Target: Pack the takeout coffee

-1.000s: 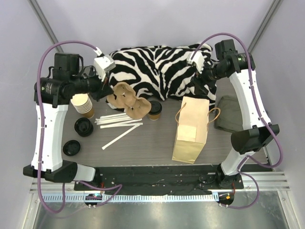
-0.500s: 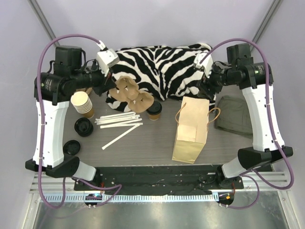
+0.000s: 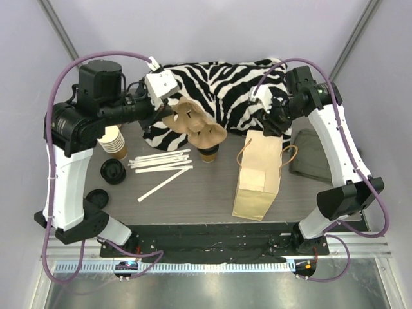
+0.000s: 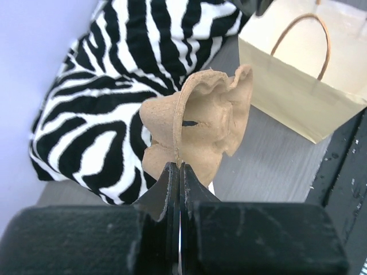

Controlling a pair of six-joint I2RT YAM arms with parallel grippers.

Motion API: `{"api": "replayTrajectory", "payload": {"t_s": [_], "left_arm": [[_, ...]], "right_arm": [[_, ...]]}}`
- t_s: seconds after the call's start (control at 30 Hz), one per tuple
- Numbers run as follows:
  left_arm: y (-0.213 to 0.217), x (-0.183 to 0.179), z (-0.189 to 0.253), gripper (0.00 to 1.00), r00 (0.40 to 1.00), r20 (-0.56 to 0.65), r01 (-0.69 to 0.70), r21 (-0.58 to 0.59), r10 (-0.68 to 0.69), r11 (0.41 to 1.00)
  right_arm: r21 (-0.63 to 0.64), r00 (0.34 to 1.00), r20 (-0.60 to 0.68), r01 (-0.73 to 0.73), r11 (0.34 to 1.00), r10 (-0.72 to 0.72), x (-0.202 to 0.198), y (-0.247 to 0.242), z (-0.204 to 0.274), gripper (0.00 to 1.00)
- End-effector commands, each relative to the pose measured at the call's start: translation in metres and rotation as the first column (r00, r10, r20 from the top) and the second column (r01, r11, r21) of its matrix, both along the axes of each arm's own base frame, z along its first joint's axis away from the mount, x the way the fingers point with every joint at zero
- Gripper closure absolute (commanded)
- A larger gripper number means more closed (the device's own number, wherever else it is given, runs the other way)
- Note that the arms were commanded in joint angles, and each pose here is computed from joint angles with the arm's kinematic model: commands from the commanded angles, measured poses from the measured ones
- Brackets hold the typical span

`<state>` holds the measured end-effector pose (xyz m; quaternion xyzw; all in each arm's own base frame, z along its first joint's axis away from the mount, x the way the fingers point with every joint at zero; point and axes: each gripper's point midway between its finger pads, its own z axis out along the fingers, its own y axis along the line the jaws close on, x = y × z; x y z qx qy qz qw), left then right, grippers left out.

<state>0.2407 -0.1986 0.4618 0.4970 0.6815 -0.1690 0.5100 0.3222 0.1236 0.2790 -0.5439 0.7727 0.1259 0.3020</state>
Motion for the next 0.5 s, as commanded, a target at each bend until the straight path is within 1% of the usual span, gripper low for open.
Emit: {"api": "replayTrajectory", "payload": {"t_s": [0.0, 0.03, 0.1, 0.13, 0.17, 0.2, 0.3, 0.47], "left_arm": [[0.014, -0.018, 0.008, 1.00, 1.000, 0.017, -0.015, 0.022, 0.015, 1.000], [0.013, -0.017, 0.017, 1.00, 0.999, 0.052, -0.016, 0.003, 0.016, 1.000], [0.014, -0.018, 0.032, 1.00, 0.993, 0.115, -0.011, -0.019, 0.013, 1.000], [0.012, -0.016, 0.043, 1.00, 0.986, 0.165, -0.008, -0.036, 0.014, 0.999], [0.012, -0.017, 0.049, 1.00, 0.982, 0.188, -0.003, -0.047, 0.012, 0.999], [0.007, -0.016, 0.059, 1.00, 0.975, 0.224, 0.011, -0.072, 0.005, 0.997], [-0.006, -0.018, 0.076, 1.00, 0.961, 0.276, 0.054, -0.114, -0.020, 0.992], [-0.038, -0.032, 0.091, 1.00, 0.948, 0.303, 0.156, -0.174, -0.098, 0.972]], "right_arm": [[-0.041, 0.999, -0.053, -0.017, 0.999, 0.014, -0.022, 0.000, -0.012, 0.65], [-0.040, 0.999, -0.040, -0.015, 0.999, 0.013, -0.023, 0.003, -0.011, 0.83], [-0.045, 0.999, -0.043, -0.004, 0.999, 0.002, -0.025, 0.008, -0.015, 0.95], [-0.045, 0.999, -0.040, 0.005, 0.999, -0.007, -0.024, 0.009, -0.014, 0.99], [-0.040, 0.999, -0.035, 0.006, 0.999, -0.007, -0.024, 0.013, -0.013, 0.99], [-0.036, 0.999, -0.029, 0.037, 0.999, -0.038, -0.021, 0.012, -0.011, 0.99], [-0.020, 0.997, -0.027, 0.066, 0.998, -0.067, -0.018, 0.016, -0.005, 0.99], [0.009, 0.994, -0.020, 0.104, 0.995, -0.104, -0.011, 0.021, 0.006, 0.99]]}}
